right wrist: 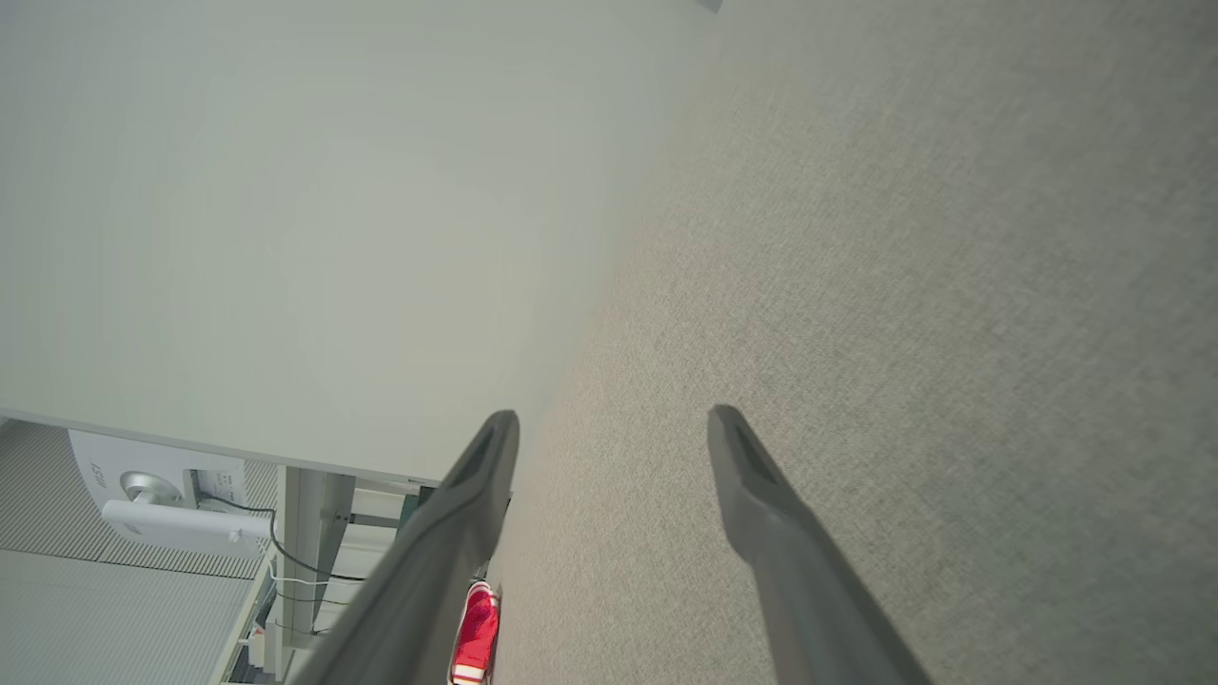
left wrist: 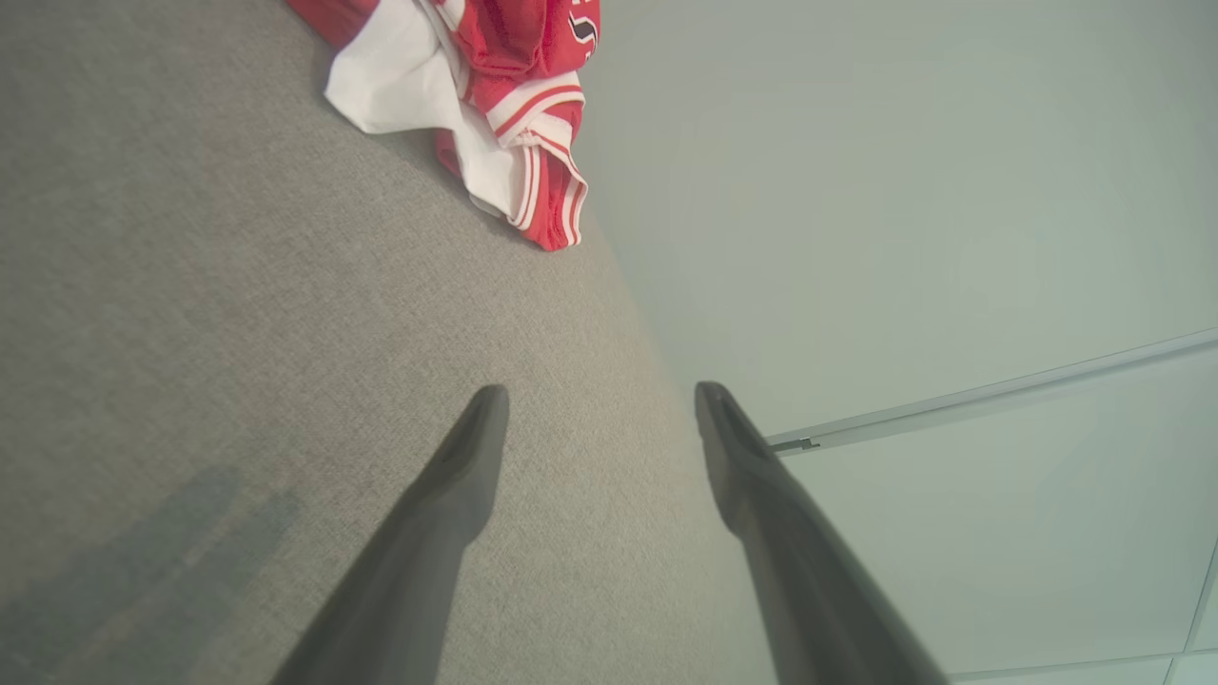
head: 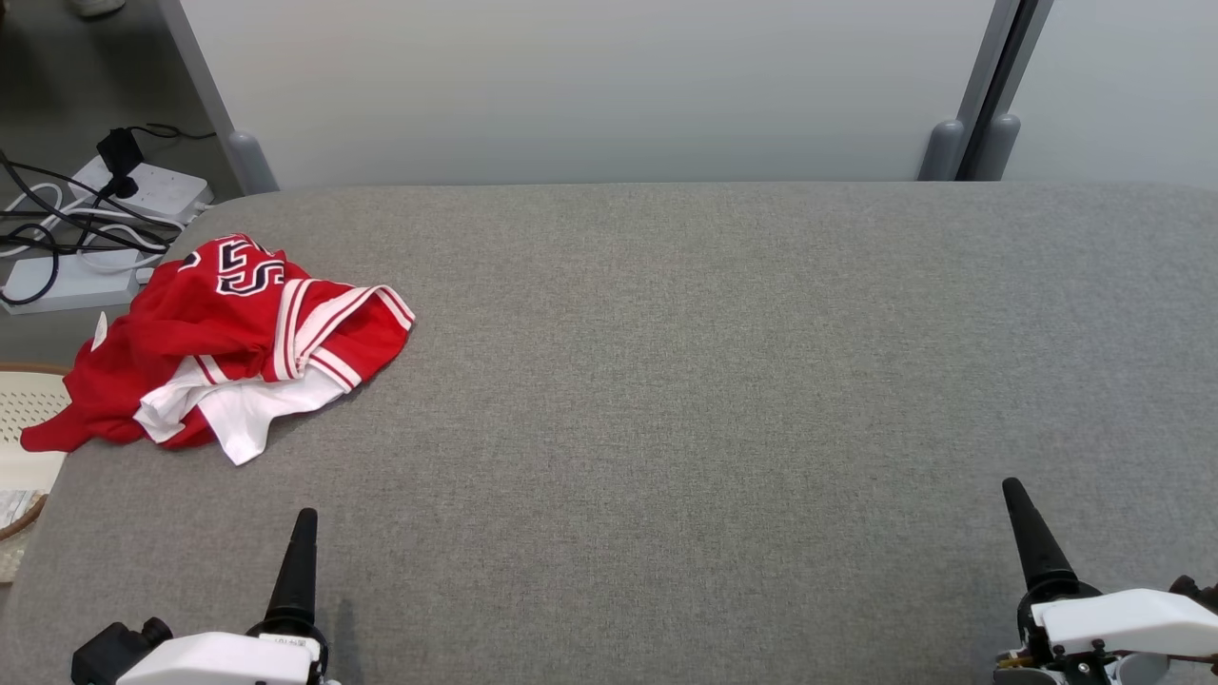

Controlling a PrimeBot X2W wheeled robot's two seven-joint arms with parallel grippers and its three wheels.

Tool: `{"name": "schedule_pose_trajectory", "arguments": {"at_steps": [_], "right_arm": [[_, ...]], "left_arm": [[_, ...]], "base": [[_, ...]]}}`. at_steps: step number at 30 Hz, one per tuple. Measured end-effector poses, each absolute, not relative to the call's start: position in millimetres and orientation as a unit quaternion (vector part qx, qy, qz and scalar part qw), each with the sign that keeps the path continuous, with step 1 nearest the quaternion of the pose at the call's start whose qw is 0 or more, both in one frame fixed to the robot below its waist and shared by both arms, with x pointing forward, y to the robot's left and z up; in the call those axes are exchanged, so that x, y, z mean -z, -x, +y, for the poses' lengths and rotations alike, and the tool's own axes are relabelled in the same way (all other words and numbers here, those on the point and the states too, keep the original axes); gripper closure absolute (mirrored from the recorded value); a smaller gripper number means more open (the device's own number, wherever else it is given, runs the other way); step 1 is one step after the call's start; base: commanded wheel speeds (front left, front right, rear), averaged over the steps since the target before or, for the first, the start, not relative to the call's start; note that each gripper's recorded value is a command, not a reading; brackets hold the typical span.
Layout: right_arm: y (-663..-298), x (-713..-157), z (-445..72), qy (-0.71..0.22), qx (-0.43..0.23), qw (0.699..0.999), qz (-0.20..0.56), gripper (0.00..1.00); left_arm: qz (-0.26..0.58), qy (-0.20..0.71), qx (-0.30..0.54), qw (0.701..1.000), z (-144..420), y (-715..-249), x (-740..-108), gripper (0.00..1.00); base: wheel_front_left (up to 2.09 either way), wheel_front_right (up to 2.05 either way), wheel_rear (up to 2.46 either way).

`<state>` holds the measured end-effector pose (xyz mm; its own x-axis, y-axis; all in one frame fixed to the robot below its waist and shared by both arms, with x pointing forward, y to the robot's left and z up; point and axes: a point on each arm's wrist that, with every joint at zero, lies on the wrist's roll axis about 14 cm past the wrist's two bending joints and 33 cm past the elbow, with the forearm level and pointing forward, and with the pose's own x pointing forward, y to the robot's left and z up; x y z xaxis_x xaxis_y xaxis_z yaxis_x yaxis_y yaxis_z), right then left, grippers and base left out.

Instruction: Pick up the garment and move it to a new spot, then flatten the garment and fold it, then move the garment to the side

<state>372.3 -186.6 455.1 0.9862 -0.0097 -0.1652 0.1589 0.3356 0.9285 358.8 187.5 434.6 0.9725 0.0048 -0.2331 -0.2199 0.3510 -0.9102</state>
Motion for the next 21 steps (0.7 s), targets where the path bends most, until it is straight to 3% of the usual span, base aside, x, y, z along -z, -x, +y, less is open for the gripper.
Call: {"name": "schedule_pose_trajectory", "arguments": {"at_steps": [21], "right_arm": [[-380, -469, -176, -0.461, 0.017, 0.886, 0.055, 0.0]], "left_arm": [[0.084, 0.452, -0.059, 0.886, 192, -362, -441, 0.0]], "base": [[0.0, 0.0, 0.0]]}}
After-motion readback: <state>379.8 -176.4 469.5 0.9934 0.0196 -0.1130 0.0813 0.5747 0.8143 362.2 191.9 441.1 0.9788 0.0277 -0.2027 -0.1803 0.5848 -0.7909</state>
